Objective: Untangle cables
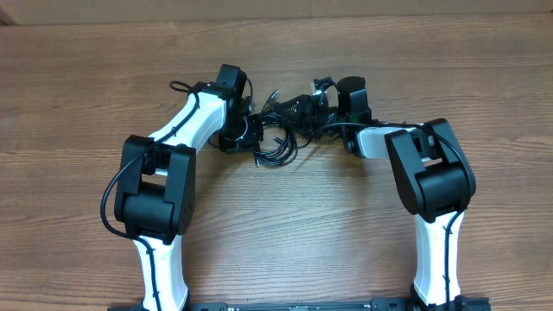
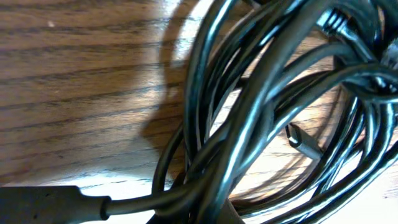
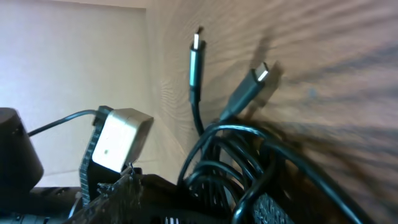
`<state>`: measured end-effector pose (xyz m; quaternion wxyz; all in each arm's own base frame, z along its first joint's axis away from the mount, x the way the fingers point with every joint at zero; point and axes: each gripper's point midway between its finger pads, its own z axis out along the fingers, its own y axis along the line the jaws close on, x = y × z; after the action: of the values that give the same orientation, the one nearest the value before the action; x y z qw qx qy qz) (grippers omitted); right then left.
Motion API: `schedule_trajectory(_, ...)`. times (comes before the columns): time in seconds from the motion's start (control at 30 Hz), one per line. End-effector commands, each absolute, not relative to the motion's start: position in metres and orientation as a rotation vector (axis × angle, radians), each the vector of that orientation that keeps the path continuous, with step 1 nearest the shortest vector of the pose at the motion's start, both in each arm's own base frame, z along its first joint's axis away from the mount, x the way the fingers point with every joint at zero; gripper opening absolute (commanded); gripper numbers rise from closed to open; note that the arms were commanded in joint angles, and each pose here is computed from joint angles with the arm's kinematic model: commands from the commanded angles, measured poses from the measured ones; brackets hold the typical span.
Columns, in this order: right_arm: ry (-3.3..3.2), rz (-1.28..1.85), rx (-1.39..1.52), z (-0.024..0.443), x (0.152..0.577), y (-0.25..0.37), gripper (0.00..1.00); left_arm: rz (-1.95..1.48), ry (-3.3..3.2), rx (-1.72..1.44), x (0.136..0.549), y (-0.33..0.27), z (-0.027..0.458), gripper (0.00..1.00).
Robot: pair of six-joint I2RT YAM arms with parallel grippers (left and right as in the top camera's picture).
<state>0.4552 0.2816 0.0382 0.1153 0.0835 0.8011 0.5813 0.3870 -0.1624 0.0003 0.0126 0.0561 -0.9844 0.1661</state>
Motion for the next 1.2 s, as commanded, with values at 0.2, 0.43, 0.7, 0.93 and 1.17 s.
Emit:
schedule_trajectory(0.2,2.153,1.877,0.104,0.086,0.456,0.305,0.54,0.353,-3.010,0.131,0.362,-0.147,-0.033,0.04)
schedule_trajectory(0.43,2.102,1.934,-0.021,0.101,0.446,0.312,0.52,0.355,-3.012,0.108,0.362,-0.148,-0.033,0.04)
schedule_trajectory(0.7,1.995,2.001,-0.073,0.130,0.445,0.311,0.54,0.353,-3.010,0.098,0.362,-0.147,-0.033,0.04)
schedule_trajectory(0.93,1.978,2.040,-0.023,0.145,0.455,0.307,0.46,0.351,-3.010,0.098,0.361,-0.147,-0.033,0.04)
schedule_trajectory(1.17,1.857,2.087,0.057,0.176,0.475,0.273,0.31,0.298,-3.008,0.101,0.359,-0.141,-0.034,0.04)
